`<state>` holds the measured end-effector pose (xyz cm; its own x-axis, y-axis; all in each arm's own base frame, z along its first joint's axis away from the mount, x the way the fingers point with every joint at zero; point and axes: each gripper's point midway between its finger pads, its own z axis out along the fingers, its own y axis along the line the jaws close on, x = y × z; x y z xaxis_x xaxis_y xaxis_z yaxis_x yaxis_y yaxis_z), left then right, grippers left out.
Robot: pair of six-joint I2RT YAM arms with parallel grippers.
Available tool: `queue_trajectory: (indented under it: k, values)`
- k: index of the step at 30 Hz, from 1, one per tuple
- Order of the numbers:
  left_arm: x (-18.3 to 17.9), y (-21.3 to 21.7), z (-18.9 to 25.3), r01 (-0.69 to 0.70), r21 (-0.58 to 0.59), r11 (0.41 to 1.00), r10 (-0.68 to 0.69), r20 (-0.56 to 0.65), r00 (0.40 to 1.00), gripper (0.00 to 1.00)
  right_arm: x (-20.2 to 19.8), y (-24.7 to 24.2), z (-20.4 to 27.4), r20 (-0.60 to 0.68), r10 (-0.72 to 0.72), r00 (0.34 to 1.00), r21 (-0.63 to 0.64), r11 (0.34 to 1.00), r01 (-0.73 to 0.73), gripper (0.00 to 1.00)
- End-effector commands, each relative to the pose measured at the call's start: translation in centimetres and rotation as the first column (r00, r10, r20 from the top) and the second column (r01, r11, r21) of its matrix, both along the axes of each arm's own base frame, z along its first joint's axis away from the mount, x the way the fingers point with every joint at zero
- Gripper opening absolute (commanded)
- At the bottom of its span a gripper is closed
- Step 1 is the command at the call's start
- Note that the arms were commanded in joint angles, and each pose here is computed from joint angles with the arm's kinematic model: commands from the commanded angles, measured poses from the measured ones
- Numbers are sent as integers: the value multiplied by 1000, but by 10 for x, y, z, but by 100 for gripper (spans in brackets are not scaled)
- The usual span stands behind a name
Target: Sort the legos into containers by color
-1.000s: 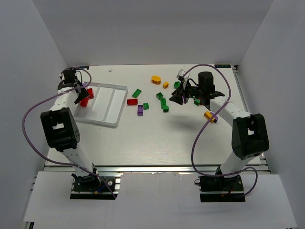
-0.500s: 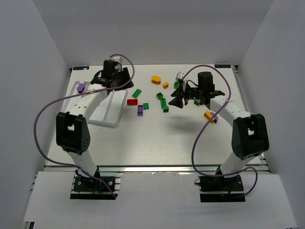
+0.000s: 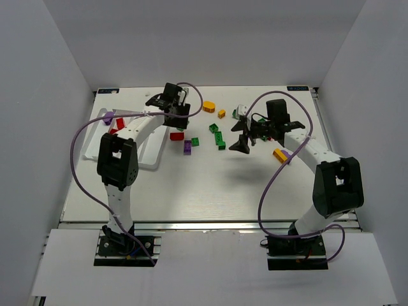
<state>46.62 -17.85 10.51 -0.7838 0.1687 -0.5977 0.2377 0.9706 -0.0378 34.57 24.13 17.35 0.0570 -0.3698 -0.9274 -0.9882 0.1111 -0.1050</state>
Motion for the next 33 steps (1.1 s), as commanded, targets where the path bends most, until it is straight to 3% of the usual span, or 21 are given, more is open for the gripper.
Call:
queue_trajectory:
  k: [1,6,11,12,13,15,20,22,33]
  values:
    - [12,9,17,51,101,994,-53,20,998,66,-3,-6,5,23,2,1000,7,1000,-2,86]
    - [12,16,-8,127,184,975,-121,-41,992,66,4,-8,3,-1,-22,1000,18,1000,22,86]
    - [11,11,-23,186,180,966,-179,-54,982,67,6,-9,3,-16,-25,1000,22,999,26,86]
    - [12,11,-25,196,181,964,-189,-55,980,69,6,-9,2,-18,-26,1000,20,999,26,86]
    - [12,8,-25,212,174,962,-207,-49,977,77,6,-10,0,-21,-25,999,14,1000,26,86]
    - [15,3,-24,240,162,957,-239,-30,971,80,8,-13,-4,-52,-32,998,1,999,32,86]
    - [1,-4,-50,312,127,942,-305,-75,949,72,15,-14,-8,-81,-48,996,-6,999,48,89]
    - [0,-3,-59,324,137,936,-313,-94,945,62,15,-13,-9,-92,-48,995,-6,999,47,89]
    - [10,0,-56,316,192,929,-312,-55,949,64,16,-12,-11,-125,-52,991,-3,999,52,89]
